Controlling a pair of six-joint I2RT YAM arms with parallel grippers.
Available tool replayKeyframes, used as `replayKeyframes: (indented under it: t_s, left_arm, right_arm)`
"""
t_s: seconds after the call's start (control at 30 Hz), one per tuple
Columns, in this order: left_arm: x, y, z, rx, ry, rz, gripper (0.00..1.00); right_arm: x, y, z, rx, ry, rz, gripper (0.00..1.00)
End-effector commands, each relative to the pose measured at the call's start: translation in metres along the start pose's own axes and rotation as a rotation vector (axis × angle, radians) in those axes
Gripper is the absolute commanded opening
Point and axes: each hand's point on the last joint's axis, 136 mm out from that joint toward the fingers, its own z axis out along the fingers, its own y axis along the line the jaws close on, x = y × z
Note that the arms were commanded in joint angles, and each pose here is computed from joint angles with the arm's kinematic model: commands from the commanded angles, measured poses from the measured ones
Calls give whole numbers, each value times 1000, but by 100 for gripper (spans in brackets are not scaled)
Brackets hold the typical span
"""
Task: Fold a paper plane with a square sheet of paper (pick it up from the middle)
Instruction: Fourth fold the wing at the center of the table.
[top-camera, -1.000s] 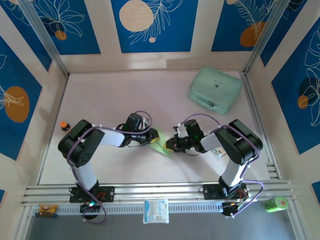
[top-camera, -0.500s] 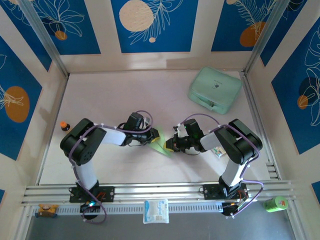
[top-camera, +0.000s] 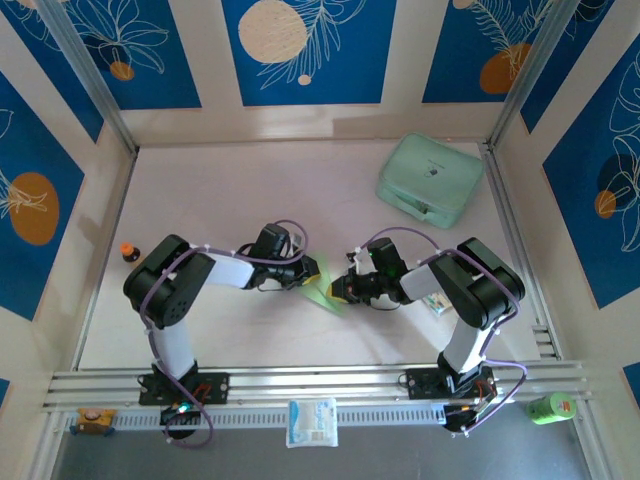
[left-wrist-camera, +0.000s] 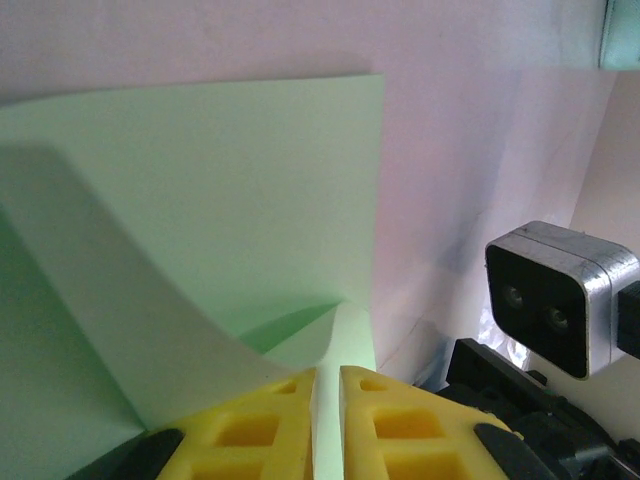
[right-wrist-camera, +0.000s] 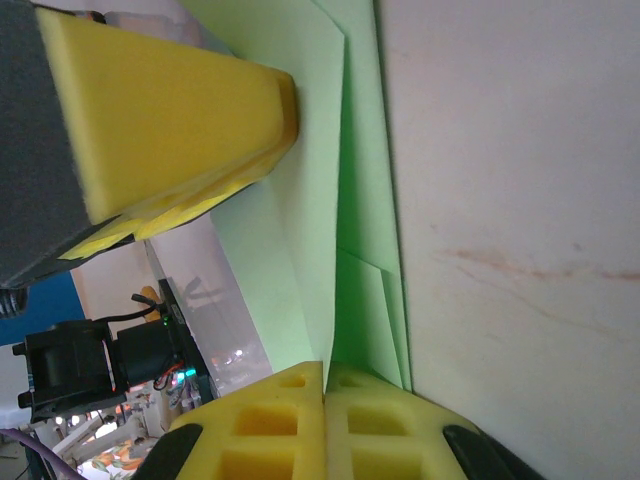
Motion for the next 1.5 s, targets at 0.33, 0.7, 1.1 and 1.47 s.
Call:
replayKeyframes:
  t_s: [0.33, 0.7, 1.1, 1.47]
  left_arm:
    - [15, 31, 8, -100, 62, -11, 14]
    - [16, 33, 9, -102, 69, -12, 13]
    - [16, 33, 8, -101, 67, -13, 13]
    - [16, 33, 8, -102, 67, -13, 12]
  right_arm:
    - [10, -1, -6, 36, 36, 24, 10]
    - [25, -1, -12, 53, 59, 14, 14]
    - [42, -14, -8, 84, 121, 40, 7]
    - [51, -17, -13, 122, 136, 43, 12]
